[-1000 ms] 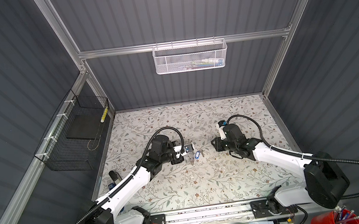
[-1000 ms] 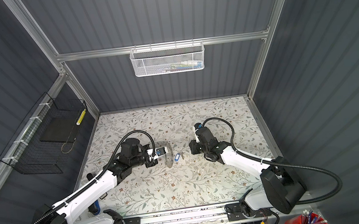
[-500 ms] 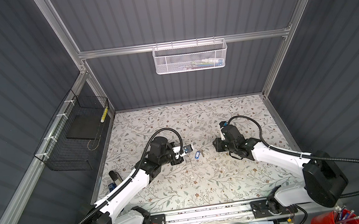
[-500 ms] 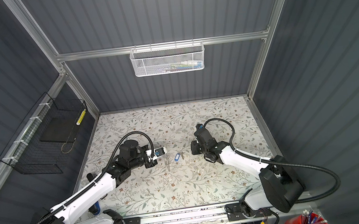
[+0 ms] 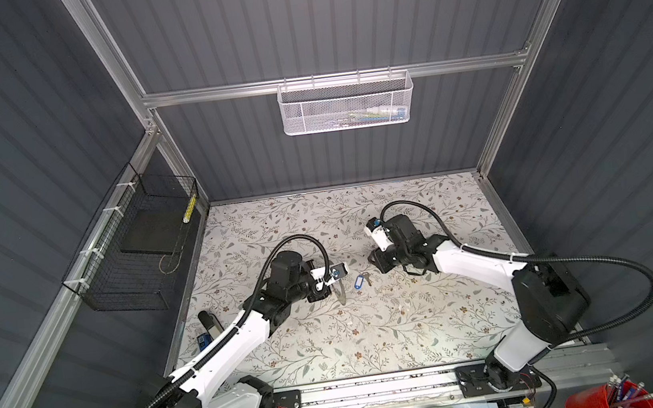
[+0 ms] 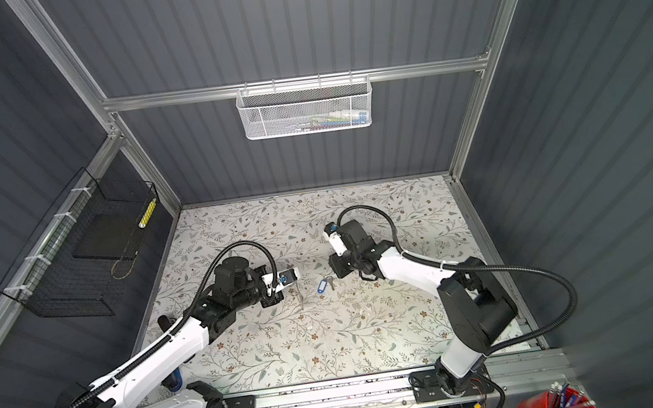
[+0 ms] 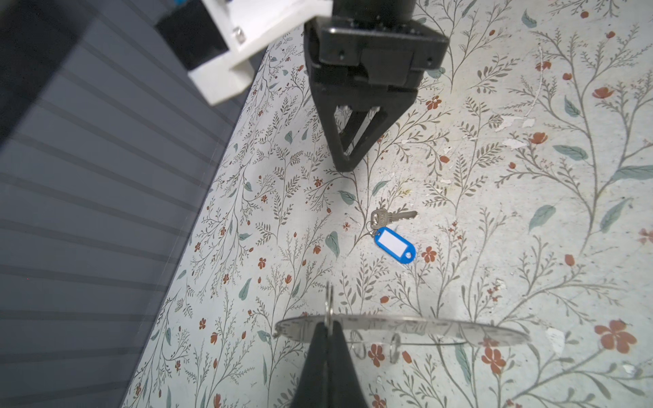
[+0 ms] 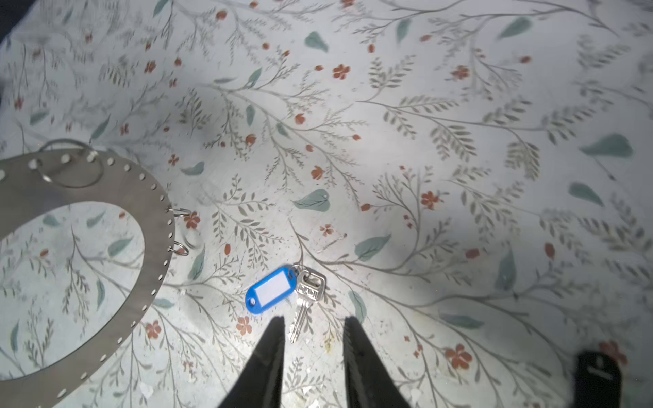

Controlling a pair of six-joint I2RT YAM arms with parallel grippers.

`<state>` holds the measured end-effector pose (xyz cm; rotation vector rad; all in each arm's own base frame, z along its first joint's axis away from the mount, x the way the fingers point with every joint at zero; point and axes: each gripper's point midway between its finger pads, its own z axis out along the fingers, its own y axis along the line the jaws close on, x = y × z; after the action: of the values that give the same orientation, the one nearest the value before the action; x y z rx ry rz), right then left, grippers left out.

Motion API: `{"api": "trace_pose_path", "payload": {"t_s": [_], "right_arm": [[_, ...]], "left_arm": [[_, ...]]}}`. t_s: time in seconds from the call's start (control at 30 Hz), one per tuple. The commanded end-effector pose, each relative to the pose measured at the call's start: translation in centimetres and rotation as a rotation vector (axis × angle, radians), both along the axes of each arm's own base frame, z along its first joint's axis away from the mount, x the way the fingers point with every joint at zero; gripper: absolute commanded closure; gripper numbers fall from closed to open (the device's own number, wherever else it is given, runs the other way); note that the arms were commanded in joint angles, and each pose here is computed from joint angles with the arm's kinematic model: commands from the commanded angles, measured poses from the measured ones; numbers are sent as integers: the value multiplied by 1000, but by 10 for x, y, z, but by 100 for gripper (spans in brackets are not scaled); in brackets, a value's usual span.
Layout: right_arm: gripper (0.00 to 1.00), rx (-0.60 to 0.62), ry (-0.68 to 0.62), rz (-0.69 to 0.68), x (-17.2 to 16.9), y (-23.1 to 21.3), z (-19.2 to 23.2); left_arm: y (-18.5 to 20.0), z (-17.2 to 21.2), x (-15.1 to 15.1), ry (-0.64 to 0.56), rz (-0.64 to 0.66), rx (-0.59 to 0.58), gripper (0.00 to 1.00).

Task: Put the keys on the keyring
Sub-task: 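Move the right gripper over the blue-tagged keys on the table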

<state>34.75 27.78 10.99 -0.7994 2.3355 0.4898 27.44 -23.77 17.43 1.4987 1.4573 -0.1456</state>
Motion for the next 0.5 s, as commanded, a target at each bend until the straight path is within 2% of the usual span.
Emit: {"api": "trace_pose_path", "payload": {"t_s": [0.0,0.13,0.4,0.47], "right_arm": [[69,-110,1,287,-15,14,-10],[68,-179,-33,432,-12,16,-13],[75,-274,-269,592,9,4,-29],[75,-284,-279,663,4,4,-32]], "left_arm": [[-1,11,-3,-22,-17,-39,100],[-2,12,-6,-27,-32,-41,100],[1,9,-2,-33,-15,-14,100],[2,9,-1,-38,-11,-13,100]]}}
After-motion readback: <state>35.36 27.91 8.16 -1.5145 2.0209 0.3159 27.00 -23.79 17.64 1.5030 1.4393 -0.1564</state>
